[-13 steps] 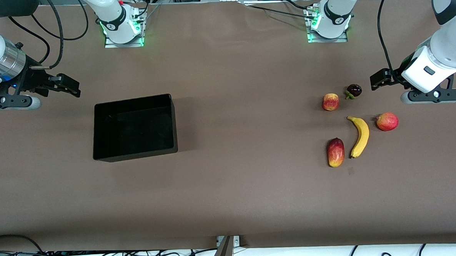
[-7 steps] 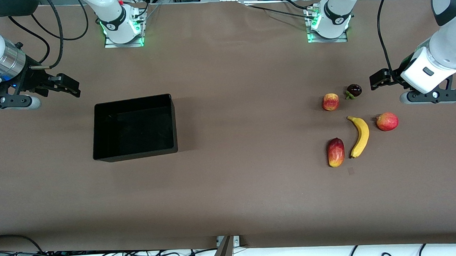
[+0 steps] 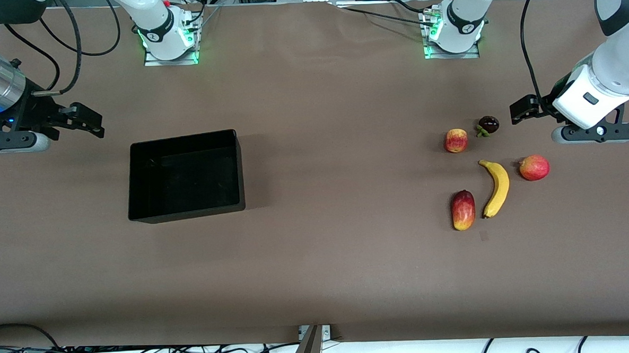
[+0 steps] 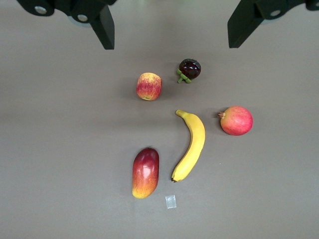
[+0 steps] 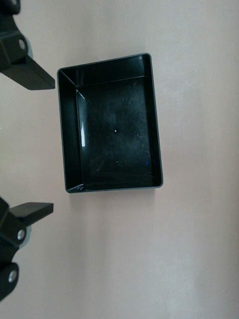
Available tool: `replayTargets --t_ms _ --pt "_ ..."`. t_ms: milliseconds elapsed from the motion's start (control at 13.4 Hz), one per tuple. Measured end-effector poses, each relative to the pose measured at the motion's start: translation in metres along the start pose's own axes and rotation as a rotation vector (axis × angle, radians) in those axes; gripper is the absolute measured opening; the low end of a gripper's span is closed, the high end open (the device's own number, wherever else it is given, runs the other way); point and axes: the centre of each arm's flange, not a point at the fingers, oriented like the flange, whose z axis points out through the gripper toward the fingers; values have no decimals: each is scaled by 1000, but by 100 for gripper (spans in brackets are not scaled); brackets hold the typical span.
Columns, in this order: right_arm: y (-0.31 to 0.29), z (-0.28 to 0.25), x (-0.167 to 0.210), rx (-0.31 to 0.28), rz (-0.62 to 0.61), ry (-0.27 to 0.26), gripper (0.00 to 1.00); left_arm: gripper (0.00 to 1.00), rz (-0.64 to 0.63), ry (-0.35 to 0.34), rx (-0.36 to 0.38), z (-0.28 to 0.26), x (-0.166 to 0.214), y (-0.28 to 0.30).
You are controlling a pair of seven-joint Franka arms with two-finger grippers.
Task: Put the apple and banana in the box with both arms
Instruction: 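Reach the right gripper down to the black box rim and grasp it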
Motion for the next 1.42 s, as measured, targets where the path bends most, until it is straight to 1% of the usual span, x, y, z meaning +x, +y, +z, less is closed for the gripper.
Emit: replayTargets --t_ms 75,149,448,597,821,970,1194,1269,1343,1418 --pt "3 2 1 0 -1 -3 100 100 0 0 0 0 0 0" --pt "5 9 3 -2 -6 -21 100 100 0 0 0 0 0 0" --pt "14 79 25 -13 -36 -156 100 100 -1 -1 0 0 0 0" --pt "17 131 39 -17 -33 -194 100 100 -1 -1 0 1 0 -1" --pt "24 217 54 -25 -49 -200 100 100 -1 -2 0 1 1 -1" --pt "43 265 57 -32 -55 -202 100 100 -3 -2 0 1 1 -1" --pt "69 320 44 -38 -55 -194 100 100 -3 -2 0 1 1 -2" --pt "71 333 38 -38 -52 -200 96 100 -3 -2 0 1 1 -2" --pt "73 341 32 -37 -50 -212 96 100 -3 -2 0 1 1 -2" --pt "73 347 29 -36 -49 -223 88 100 -3 -2 0 1 1 -2"
